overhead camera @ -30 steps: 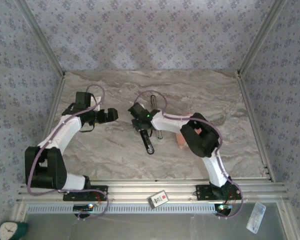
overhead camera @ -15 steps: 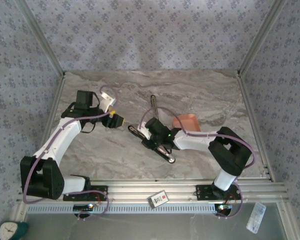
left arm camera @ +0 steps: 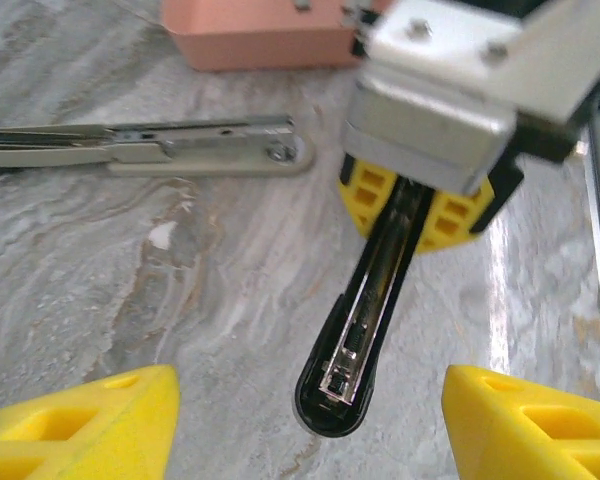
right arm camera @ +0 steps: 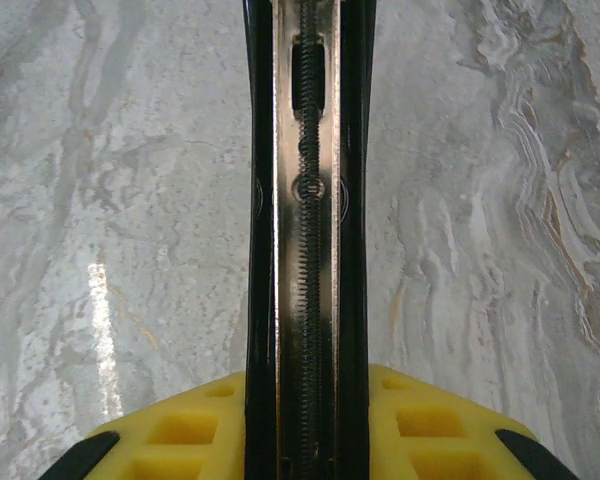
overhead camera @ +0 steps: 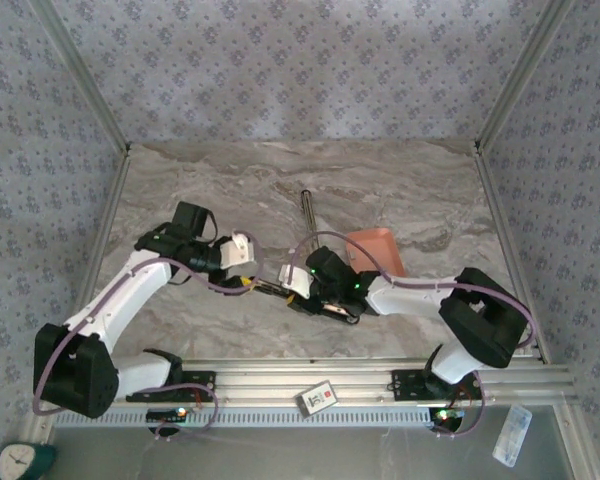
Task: Load the staples into the stapler
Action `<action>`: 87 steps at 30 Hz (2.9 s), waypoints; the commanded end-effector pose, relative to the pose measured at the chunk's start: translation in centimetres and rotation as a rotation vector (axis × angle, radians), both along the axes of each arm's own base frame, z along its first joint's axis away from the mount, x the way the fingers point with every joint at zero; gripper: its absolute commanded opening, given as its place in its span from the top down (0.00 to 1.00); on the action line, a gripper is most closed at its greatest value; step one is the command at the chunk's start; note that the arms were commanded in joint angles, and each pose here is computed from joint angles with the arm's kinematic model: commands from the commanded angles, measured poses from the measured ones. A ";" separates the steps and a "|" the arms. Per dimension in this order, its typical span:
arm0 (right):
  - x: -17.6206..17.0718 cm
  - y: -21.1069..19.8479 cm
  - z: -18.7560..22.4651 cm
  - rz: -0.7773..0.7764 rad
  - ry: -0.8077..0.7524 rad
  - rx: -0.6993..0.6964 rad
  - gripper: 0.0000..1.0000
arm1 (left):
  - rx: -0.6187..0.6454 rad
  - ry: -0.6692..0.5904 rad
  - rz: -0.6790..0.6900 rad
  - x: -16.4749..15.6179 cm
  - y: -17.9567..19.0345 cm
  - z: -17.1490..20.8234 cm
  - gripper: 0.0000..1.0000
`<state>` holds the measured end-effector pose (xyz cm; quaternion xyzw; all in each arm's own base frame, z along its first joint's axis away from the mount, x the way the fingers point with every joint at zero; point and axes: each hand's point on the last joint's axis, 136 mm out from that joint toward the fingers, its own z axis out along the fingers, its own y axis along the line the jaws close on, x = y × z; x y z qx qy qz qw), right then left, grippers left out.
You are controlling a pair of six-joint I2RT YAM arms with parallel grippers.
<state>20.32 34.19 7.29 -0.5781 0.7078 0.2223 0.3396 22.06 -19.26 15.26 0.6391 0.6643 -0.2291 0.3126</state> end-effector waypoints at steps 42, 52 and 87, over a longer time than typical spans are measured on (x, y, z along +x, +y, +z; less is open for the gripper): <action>-0.6 -0.3 7.3 -0.240 0.153 0.262 0.46 | 0.417 -0.051 -0.062 -1.9 2.7 -2.7 0.87; -0.8 -6.4 3.3 -0.732 0.584 0.134 0.48 | 0.477 -0.014 -0.042 -2.9 3.7 -0.4 0.86; -2.6 -6.7 -3.3 -0.972 1.033 0.049 0.66 | 0.671 -0.035 0.006 -1.8 5.6 -0.6 0.86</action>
